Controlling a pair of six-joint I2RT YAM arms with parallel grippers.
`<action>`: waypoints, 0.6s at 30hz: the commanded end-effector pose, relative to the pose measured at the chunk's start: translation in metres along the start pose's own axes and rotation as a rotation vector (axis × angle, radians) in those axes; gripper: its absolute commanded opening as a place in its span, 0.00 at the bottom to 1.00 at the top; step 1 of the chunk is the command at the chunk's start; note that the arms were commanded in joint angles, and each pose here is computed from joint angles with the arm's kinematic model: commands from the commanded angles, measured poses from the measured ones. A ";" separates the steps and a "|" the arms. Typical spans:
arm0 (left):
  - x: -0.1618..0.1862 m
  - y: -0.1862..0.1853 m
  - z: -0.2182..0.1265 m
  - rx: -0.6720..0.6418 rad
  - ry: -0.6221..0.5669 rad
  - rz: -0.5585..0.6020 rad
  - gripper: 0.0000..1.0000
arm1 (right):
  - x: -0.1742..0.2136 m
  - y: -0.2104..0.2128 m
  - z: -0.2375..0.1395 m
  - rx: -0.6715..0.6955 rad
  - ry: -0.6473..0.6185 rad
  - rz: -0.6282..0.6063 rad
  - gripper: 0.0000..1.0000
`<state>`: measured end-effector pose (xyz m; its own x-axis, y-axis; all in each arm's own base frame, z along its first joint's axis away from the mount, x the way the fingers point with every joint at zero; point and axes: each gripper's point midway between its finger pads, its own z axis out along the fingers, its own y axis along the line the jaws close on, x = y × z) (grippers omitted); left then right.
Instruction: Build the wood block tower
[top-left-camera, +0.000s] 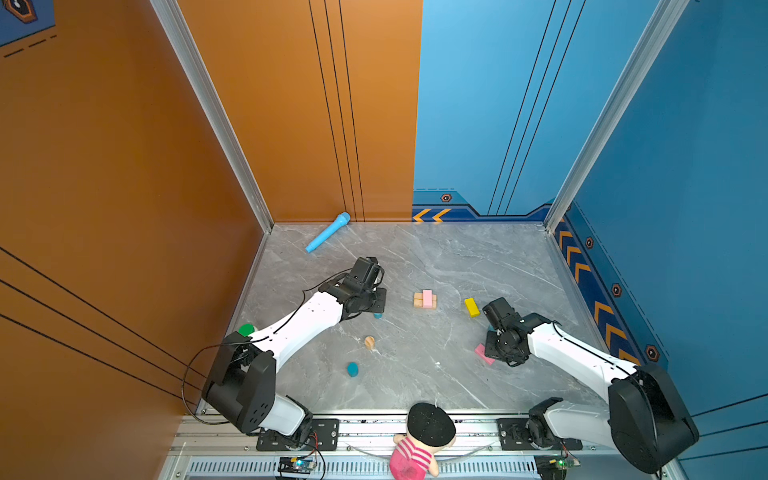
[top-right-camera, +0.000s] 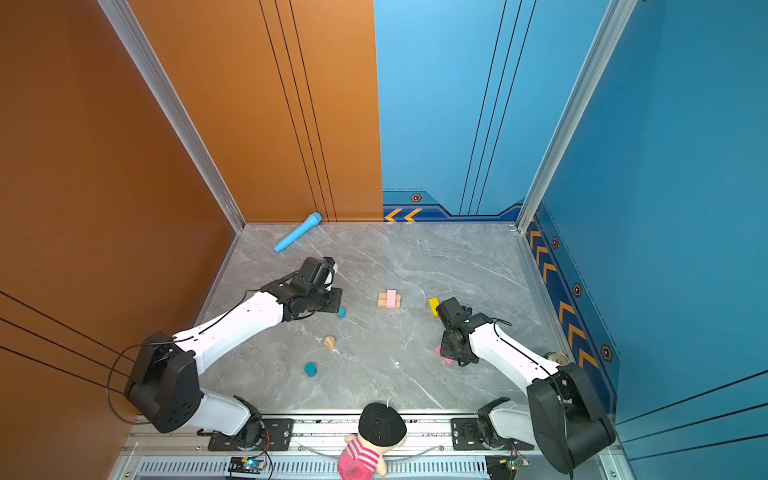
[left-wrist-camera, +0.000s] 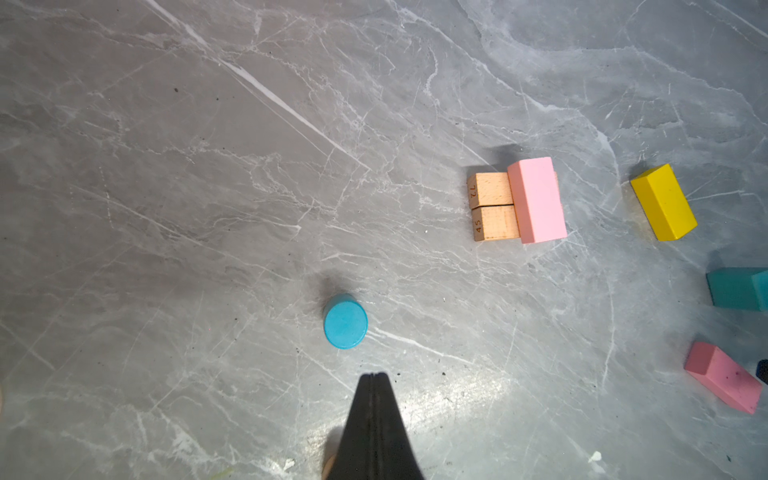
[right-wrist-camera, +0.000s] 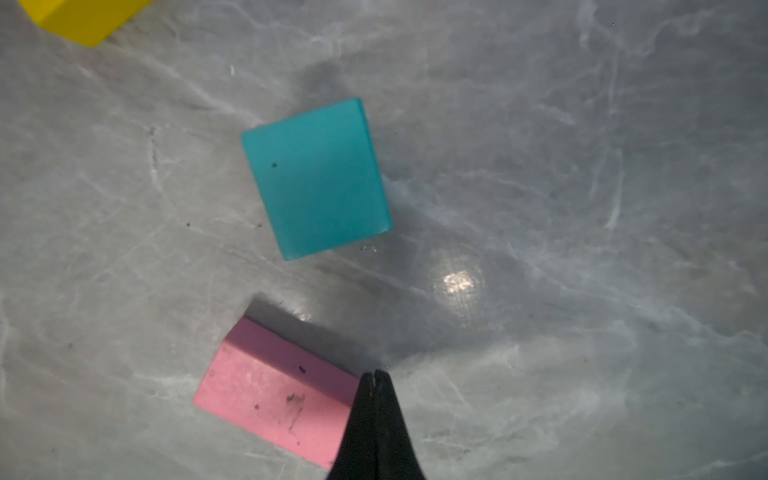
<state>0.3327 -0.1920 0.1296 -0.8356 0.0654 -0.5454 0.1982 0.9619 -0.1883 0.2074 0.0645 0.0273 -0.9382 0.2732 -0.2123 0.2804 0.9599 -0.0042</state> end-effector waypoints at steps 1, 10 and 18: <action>-0.005 -0.001 -0.004 -0.020 -0.004 0.022 0.00 | -0.002 0.005 0.006 -0.019 0.007 -0.007 0.00; -0.004 -0.001 -0.003 -0.026 0.001 0.024 0.00 | 0.005 0.018 0.014 -0.040 0.039 -0.029 0.00; -0.004 0.000 -0.002 -0.026 0.003 0.024 0.00 | 0.012 0.034 0.008 -0.056 0.036 -0.054 0.00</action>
<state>0.3340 -0.1917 0.1305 -0.8324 0.0667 -0.5502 0.1955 0.9643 -0.1789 0.2112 0.0934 0.0174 -0.9577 0.2076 -0.1992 0.2054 0.9782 0.0321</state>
